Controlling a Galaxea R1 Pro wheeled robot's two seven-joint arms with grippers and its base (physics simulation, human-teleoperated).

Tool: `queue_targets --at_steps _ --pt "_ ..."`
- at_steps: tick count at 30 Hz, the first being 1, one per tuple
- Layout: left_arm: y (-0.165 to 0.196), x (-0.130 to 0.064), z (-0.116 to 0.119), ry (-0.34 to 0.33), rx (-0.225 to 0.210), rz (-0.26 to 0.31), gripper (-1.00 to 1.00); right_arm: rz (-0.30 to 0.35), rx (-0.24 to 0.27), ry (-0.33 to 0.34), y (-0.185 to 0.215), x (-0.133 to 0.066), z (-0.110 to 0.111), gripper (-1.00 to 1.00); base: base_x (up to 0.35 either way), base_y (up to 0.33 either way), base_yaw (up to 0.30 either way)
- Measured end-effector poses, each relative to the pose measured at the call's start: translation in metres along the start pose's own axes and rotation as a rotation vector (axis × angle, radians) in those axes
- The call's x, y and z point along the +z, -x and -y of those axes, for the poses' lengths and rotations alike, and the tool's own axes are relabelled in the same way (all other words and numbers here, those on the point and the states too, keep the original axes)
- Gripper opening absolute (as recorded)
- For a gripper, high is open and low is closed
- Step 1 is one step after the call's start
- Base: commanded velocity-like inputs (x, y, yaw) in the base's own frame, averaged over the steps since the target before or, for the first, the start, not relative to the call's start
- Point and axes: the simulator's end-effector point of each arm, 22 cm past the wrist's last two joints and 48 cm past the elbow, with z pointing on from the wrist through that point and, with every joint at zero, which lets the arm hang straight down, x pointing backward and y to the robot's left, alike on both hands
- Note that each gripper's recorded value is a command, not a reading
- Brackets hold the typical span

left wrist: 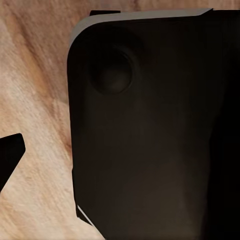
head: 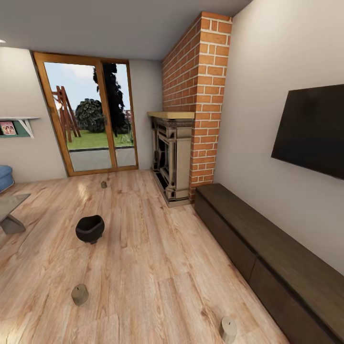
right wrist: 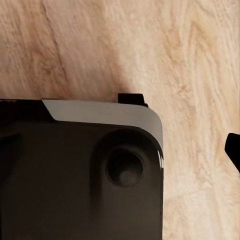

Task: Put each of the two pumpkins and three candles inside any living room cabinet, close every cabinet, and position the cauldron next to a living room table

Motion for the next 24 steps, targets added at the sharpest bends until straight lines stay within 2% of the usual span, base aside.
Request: queue_targets --at_steps 3,5,7,13,16,21,24 --pt "0.0 0.0 0.0 0.0 0.0 0.0 1.0 0.011 -0.017 0.0 0.012 0.002 -0.001 1.0 0.0 0.0 0.0" --pt "0.0 0.0 0.0 0.0 0.0 0.001 1.0 -0.014 -0.073 -0.005 0.025 0.003 0.0 1.0 0.0 0.0 0.0" --pt "0.001 0.0 0.0 0.0 0.001 0.002 1.0 -0.015 -0.089 -0.01 0.034 0.003 0.001 1.0 0.0 0.0 0.0" --pt "0.013 0.0 0.004 -0.003 0.003 0.026 1.0 -0.013 -0.096 -0.005 0.046 0.003 -0.001 1.0 0.0 0.0 0.0" --pt "0.03 -0.001 0.006 -0.004 0.01 0.06 1.0 -0.013 -0.098 -0.004 0.046 0.003 -0.003 1.0 0.0 0.0 0.0" --pt "0.086 -0.007 0.001 0.003 0.016 0.177 1.0 -0.013 -0.104 -0.006 0.046 0.003 -0.004 1.0 0.0 0.0 0.0" --pt "0.093 -0.009 0.0 0.003 0.012 0.193 1.0 -0.015 -0.102 -0.006 0.046 0.003 -0.002 1.0 0.0 0.0 0.0"
